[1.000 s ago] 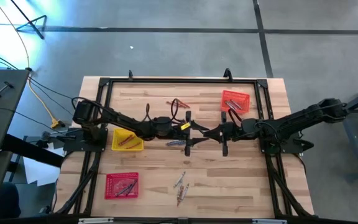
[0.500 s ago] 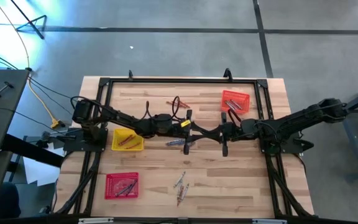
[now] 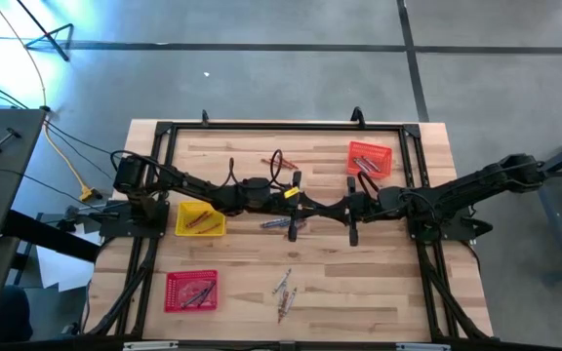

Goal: Sort crayons
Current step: Put the blue crayon into the red bin

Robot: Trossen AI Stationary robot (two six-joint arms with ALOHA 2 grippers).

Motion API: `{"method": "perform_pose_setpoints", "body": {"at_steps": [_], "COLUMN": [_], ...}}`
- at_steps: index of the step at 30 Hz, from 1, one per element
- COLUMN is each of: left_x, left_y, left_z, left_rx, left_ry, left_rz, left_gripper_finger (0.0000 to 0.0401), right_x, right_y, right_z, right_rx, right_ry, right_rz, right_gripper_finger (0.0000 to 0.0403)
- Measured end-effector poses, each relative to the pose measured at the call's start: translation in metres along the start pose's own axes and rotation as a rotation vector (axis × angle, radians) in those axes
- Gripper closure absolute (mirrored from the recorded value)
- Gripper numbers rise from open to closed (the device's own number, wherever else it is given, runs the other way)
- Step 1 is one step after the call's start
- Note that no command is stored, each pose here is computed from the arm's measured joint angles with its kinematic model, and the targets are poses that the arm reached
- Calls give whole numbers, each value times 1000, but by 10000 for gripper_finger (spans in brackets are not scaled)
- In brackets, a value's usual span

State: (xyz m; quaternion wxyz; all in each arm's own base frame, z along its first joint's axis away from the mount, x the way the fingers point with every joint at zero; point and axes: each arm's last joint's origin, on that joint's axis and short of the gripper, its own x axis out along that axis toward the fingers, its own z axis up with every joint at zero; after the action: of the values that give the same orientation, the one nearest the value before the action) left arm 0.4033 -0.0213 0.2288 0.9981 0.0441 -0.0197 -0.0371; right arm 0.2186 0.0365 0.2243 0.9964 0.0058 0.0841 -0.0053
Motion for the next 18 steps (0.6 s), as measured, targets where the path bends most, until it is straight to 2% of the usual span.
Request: {"method": "perform_pose_setpoints", "body": {"at_steps": [4, 13, 18], "left_x": [0, 0, 0], "left_y": [0, 0, 0], "left_z": [0, 0, 0], "left_rx": [0, 10, 34], "left_ry": [0, 4, 3], "left_rz": [0, 3, 10], "left_gripper_finger": [398, 399, 400], "right_x": [0, 0, -1], "right_y": [0, 0, 0], "right_z": [0, 0, -1], "right_rx": [23, 28, 42], "right_ry": [-1, -4, 12], "right_rz": [-1, 14, 14], "right_gripper_finger": [382, 297, 278]}}
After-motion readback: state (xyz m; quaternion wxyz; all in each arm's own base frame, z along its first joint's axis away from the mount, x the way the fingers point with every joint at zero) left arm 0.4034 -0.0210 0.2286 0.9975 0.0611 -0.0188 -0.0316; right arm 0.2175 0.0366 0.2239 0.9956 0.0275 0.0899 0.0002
